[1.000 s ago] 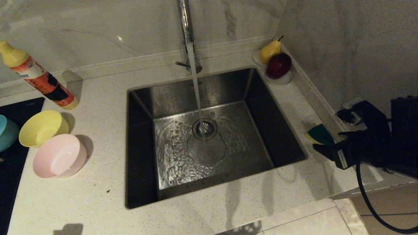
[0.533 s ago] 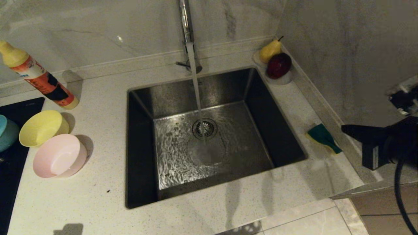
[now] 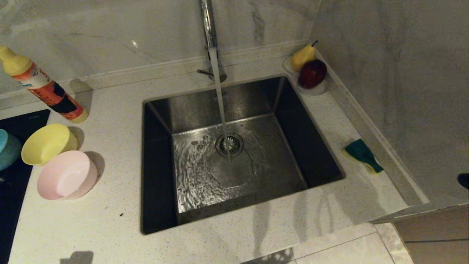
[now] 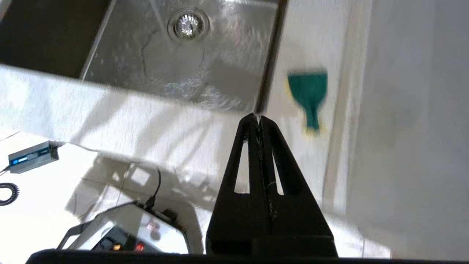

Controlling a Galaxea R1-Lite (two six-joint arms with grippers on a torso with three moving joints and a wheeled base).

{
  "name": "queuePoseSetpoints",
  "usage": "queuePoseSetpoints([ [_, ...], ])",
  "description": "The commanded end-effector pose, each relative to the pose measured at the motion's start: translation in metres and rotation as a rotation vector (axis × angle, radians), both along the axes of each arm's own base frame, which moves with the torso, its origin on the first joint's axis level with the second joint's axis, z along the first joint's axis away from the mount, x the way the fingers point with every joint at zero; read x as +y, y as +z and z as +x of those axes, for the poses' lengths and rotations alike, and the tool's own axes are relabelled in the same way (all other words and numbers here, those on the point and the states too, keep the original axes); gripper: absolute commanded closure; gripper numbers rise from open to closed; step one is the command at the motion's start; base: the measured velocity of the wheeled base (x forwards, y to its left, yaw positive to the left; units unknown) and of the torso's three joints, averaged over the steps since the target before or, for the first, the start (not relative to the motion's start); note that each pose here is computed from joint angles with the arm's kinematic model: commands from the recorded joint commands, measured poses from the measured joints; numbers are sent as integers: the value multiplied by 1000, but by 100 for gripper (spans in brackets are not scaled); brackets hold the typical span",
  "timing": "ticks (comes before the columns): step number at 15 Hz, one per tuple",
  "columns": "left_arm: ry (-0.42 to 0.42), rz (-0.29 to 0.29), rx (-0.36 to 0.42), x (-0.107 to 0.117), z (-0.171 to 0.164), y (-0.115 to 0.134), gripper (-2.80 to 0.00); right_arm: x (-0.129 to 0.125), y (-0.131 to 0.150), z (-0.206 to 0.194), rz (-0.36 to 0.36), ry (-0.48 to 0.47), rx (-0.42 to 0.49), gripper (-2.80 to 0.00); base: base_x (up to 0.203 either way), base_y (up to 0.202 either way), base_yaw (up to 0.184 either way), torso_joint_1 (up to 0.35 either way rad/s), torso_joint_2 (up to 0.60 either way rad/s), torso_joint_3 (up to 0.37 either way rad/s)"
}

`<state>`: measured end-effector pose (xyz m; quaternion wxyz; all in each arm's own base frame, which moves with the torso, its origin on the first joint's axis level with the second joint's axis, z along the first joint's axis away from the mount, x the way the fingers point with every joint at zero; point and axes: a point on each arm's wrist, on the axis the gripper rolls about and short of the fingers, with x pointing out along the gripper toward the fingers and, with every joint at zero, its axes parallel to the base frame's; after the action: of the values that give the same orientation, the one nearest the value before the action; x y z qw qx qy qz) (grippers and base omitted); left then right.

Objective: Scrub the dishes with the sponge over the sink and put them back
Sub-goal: Turn off the faucet

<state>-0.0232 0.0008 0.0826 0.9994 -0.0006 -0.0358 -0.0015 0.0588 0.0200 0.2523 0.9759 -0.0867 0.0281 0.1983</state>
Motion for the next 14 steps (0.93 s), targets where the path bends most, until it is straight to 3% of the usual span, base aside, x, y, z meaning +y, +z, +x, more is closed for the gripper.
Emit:
queuePoseSetpoints([
  [1, 1, 0, 29, 0, 2, -8, 0, -14, -25, -46, 22, -60, -86, 0, 0, 0, 0, 0, 0, 0],
  [10, 0, 1, 29, 0, 2, -8, 0, -19, -162, -85, 0, -317, -96, 0, 0, 0, 0, 0, 0, 0],
  [14, 1, 0, 29, 0, 2, -8, 0, -19, -177, -82, 82, -360, -74, 0, 0, 0, 0, 0, 0, 0],
])
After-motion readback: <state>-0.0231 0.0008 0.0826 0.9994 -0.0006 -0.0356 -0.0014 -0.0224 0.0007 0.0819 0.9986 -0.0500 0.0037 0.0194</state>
